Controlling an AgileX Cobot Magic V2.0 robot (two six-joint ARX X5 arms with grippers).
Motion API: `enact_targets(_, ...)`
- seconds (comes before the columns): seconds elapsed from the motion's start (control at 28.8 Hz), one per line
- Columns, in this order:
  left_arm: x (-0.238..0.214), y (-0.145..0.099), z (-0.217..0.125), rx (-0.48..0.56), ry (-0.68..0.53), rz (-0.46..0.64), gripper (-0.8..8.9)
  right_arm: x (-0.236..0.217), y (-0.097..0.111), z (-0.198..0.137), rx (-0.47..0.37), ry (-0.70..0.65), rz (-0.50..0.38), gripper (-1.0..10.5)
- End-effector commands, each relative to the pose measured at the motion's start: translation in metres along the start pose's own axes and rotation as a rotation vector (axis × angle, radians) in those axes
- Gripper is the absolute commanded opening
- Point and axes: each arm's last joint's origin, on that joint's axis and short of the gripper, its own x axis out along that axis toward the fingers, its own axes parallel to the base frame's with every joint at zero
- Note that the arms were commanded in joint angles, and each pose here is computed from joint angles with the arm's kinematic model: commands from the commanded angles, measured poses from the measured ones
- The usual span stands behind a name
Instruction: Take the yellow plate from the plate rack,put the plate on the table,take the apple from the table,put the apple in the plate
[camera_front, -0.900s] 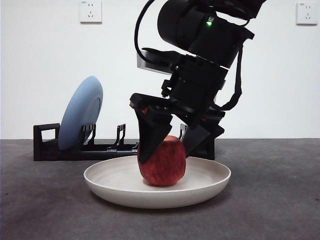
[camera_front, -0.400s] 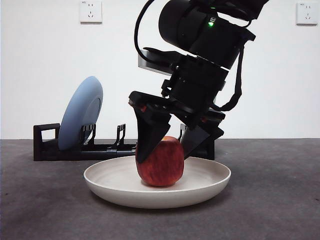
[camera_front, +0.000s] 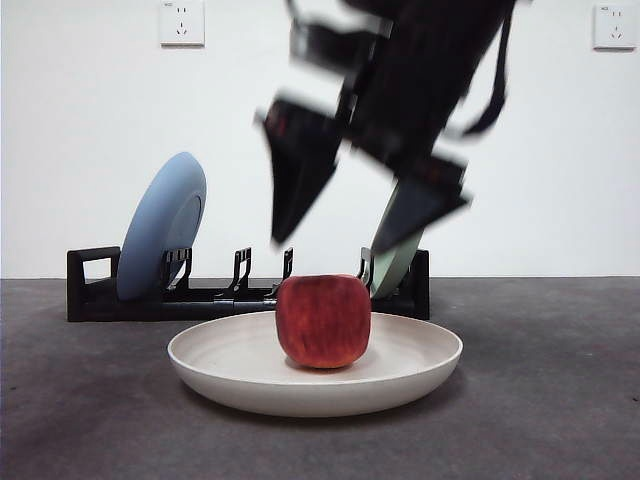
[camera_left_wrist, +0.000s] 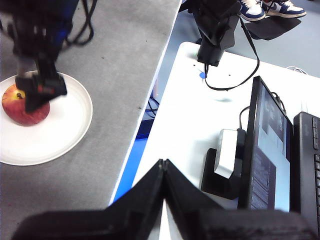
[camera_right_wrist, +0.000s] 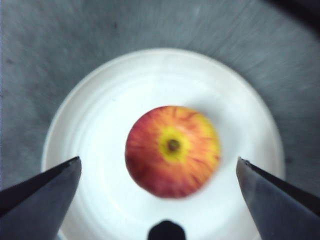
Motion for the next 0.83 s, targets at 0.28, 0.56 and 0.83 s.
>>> enact_targets(0.28,0.0,0.0,0.0,0.018,-0.002,-0.001,-0.07,-0.134,0.006,-0.002,-0.01,-0.101,-0.039,5.6)
enact_targets(0.56,0.0,0.0,0.0,0.018,-0.002,-0.001,-0.07,-0.23,0.009,-0.035,0.02,-0.151,-0.033,3.4)
enact_targets(0.83,0.0,0.0,0.0,0.018,-0.002,0.002,-0.07,-0.269,0.011,-0.078,0.029,-0.077,0.009,-0.1)
